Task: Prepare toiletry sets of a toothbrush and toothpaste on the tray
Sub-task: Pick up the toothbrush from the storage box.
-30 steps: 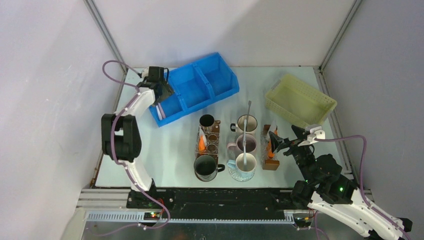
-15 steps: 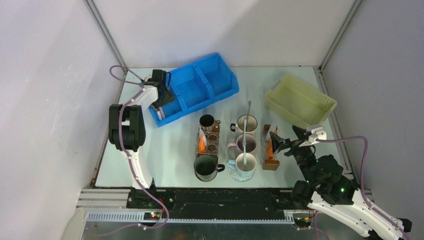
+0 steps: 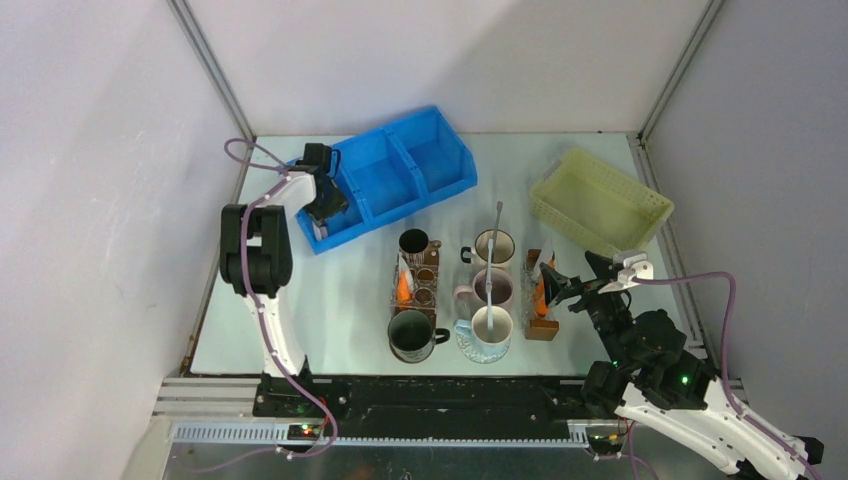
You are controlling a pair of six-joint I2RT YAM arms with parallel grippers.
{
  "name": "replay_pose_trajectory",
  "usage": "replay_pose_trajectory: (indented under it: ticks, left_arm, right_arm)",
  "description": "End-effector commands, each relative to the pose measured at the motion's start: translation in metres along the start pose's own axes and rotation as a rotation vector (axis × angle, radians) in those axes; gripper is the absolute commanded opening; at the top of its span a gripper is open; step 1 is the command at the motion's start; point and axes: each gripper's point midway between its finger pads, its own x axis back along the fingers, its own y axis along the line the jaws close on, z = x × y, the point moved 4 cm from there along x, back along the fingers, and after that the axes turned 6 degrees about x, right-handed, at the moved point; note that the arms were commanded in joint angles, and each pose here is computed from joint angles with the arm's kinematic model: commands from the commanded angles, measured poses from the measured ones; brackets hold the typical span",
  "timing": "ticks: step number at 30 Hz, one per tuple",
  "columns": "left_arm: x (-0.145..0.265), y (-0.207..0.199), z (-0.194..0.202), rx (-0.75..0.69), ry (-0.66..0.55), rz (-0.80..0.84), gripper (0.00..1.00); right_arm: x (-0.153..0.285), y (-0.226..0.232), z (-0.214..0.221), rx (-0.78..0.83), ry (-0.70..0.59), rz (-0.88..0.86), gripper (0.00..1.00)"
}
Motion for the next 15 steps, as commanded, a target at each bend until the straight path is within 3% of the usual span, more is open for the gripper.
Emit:
replay_pose_trajectory:
  ticks: [1, 15]
  left_arm:
    - [0.008, -0.016, 0.005, -0.004, 0.053, 0.088, 0.56]
    - [0.043, -0.017, 0.068, -0.101, 0.138, 0.182, 0.56]
  right_arm:
    - [0.002, -0.003, -0.015, -0.029, -0.031, 0.012, 0.97]
    - [0.002, -0.003, -0.015, -0.034, -0.032, 0.013, 0.97]
